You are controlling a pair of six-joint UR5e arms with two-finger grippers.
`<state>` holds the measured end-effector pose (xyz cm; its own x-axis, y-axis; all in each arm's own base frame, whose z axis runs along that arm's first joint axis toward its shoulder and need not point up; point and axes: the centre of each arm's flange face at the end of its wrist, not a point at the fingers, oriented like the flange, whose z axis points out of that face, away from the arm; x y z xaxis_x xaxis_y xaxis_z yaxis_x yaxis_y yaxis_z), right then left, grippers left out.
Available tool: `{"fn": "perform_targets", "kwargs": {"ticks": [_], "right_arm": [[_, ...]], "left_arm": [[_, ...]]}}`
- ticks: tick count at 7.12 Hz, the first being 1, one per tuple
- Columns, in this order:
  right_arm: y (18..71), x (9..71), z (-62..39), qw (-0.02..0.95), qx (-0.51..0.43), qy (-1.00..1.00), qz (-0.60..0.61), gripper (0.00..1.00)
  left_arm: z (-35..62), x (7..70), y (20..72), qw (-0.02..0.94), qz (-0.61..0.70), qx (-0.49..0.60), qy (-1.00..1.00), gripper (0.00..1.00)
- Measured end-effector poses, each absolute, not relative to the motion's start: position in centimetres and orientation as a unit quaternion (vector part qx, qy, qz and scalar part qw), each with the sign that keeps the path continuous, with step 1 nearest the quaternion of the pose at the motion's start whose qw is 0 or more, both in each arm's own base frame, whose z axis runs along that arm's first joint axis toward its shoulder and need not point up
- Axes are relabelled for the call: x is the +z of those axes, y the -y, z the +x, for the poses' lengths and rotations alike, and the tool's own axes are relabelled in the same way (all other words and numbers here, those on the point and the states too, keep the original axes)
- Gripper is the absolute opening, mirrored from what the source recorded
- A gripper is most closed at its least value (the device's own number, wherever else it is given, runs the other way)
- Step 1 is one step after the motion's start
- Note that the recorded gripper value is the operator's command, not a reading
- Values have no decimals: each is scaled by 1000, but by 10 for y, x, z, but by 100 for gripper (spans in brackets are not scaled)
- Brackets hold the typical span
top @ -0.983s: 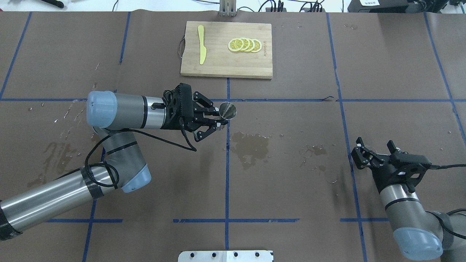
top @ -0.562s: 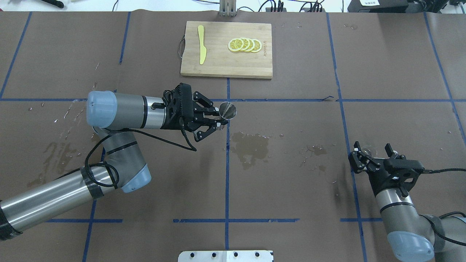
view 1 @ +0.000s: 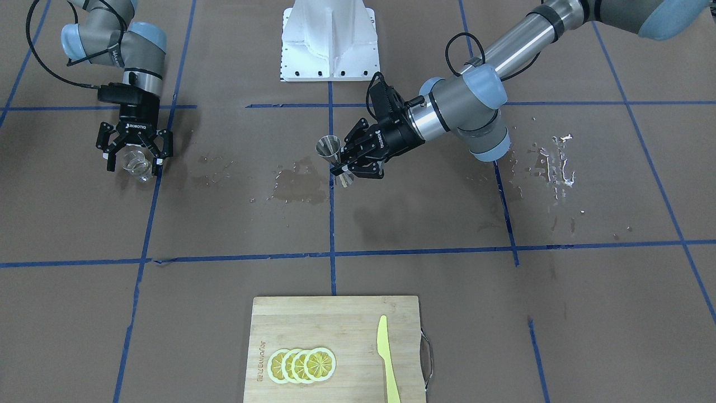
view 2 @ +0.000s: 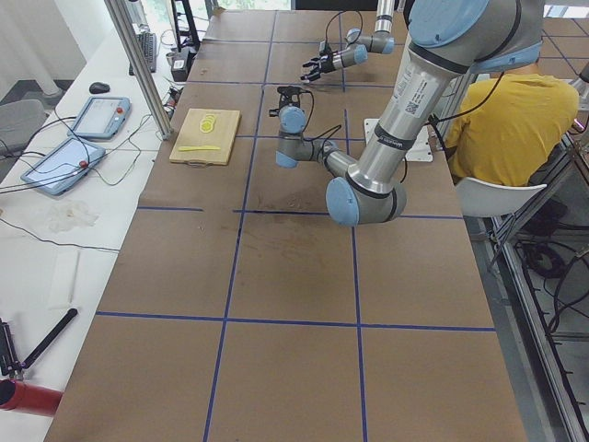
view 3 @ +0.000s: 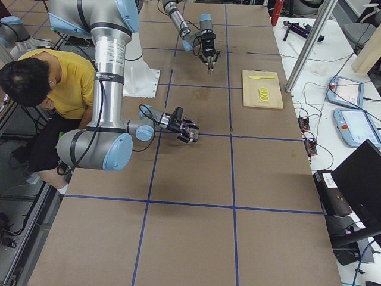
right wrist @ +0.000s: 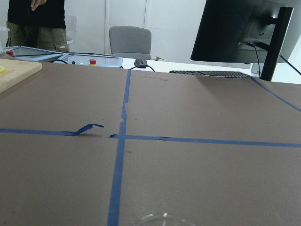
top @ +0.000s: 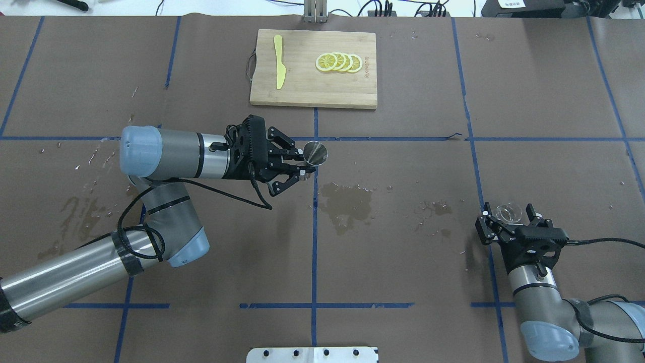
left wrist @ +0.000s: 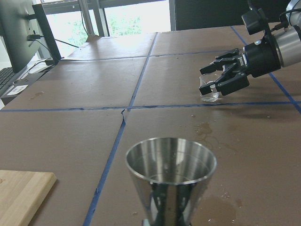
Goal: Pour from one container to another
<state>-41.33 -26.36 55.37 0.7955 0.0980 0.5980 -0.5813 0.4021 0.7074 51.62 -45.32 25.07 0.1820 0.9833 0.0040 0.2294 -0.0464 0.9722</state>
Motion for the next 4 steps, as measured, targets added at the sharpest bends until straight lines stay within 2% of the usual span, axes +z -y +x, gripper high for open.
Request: {"fn": "perform_targets", "kwargs": {"ticks": [3,4], "right_arm": [[256,560,-419,802,203,239,508,99],[254,559,-420,802,203,241,508,96]], "left_arm": [[516,251,453,475,605,397,-501,0],[516,251,453,475,605,397,-501,0]]}}
